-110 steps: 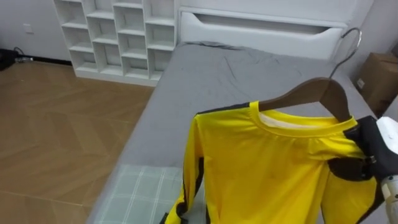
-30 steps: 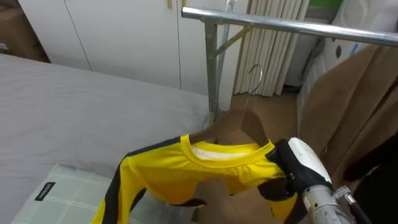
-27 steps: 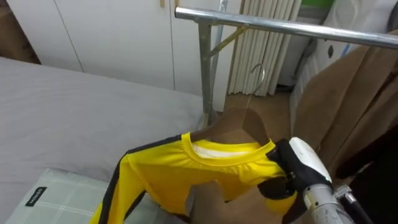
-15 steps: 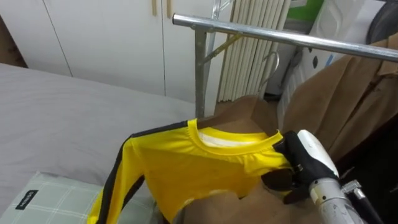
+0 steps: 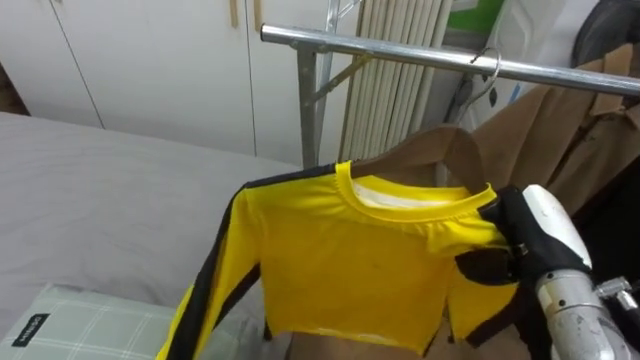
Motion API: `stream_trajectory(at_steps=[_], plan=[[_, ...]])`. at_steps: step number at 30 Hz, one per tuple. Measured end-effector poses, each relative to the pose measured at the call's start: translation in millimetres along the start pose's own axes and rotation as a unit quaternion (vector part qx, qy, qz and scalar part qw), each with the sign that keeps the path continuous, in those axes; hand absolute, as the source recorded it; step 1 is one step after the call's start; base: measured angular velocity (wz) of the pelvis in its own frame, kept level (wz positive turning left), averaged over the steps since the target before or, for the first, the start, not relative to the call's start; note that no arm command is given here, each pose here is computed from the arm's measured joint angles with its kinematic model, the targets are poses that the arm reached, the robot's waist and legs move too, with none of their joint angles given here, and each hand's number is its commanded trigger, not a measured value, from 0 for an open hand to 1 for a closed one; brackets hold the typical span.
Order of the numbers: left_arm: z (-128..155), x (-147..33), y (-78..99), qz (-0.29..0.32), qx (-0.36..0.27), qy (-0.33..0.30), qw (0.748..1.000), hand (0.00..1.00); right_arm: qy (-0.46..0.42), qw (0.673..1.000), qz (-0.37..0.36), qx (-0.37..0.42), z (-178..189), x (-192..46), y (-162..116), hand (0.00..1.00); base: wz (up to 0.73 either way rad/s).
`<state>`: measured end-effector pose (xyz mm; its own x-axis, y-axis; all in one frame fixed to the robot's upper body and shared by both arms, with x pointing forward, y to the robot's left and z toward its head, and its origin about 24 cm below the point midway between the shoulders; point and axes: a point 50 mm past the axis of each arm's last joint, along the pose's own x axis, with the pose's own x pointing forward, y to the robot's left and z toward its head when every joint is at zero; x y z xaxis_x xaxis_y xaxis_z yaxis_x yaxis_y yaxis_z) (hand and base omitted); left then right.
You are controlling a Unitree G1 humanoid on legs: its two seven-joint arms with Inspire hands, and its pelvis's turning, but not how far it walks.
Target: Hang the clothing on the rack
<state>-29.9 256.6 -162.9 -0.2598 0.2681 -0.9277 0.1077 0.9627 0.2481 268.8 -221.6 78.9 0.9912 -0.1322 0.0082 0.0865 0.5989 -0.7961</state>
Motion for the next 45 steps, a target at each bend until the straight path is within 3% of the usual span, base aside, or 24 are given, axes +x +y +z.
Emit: stream_trajectory(at_steps=[7, 20, 30, 45], plan=[[-2, 0.7, 1.2, -0.001, -0.01, -0.003, 1.0, 0.0, -0.012, 0.999, -0.039, -0.035, 3, 9, -25, 1.0, 0.0], [-2, 1.0, 7.3, 0.006, -0.028, -0.017, 0.999, 0.0, 0.054, 0.997, -0.026, 0.05, -33, 12, -24, 1.0, 0.05], [-7, 1.9, 9.1, 0.007, -0.032, -0.019, 0.999, 0.0, 0.085, 0.992, -0.014, 0.092, -46, 30, -27, 1.0, 0.0], [-8, 1.9, 14.6, 0.015, -0.018, -0.022, 0.999, 0.0, 0.132, 0.98, 0.064, 0.132, -68, 31, -10, 1.0, 0.03]])
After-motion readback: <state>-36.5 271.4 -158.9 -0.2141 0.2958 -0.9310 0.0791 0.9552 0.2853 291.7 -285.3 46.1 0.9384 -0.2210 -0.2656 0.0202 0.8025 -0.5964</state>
